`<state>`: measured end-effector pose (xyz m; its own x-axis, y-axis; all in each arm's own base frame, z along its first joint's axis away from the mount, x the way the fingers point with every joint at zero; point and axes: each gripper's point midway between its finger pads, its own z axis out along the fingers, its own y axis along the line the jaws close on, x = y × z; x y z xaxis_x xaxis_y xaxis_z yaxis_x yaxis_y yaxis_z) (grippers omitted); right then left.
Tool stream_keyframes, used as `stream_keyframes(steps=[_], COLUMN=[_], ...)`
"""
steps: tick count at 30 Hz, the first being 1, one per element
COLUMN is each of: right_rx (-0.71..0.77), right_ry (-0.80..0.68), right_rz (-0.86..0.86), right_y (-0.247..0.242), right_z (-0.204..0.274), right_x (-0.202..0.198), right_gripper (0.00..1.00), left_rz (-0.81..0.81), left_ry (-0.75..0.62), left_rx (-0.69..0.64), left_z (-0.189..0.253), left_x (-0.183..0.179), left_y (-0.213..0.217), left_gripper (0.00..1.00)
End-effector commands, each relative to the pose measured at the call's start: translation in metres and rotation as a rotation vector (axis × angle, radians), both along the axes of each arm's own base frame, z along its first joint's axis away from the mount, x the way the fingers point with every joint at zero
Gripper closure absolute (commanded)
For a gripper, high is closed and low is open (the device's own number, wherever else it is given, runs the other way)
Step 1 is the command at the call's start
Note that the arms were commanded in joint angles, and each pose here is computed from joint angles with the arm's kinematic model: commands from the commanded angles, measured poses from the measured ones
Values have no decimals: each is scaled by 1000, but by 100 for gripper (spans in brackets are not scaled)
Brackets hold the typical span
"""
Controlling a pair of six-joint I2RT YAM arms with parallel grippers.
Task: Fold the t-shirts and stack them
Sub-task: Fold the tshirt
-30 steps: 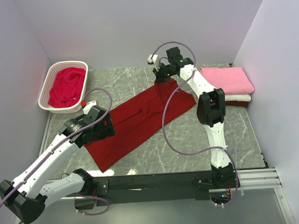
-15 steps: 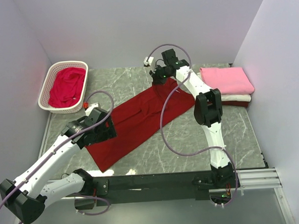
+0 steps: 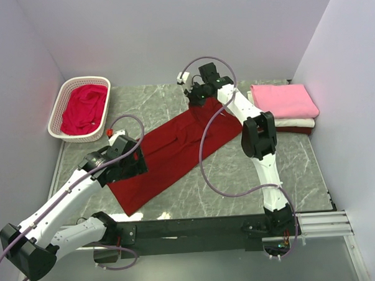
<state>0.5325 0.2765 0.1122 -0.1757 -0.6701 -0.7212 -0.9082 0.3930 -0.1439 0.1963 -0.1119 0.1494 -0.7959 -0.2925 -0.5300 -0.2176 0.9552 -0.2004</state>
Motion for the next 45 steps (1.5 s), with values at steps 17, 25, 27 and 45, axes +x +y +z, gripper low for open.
stream_keyframes(steps=[17,25,27,45], right_rx=[196,271,273,163], right_ry=[188,480,538,682], right_rz=[-288,-327,-367,-479], right_y=[-64,-83,-81,-69], right_z=[54,22,9,-52], right_x=[-34,-107,-109,-107], right_gripper=[50,49,49,55], left_rz=[-101,-160,-173,-189], left_ry=[-195,-191,-190,-191], left_rx=[-106,-112,-124,-172], left_z=[37,31,30,25], left_x=[18,23,23,14], left_y=[-18,-30,-33,-36], left_gripper=[17,18,18,18])
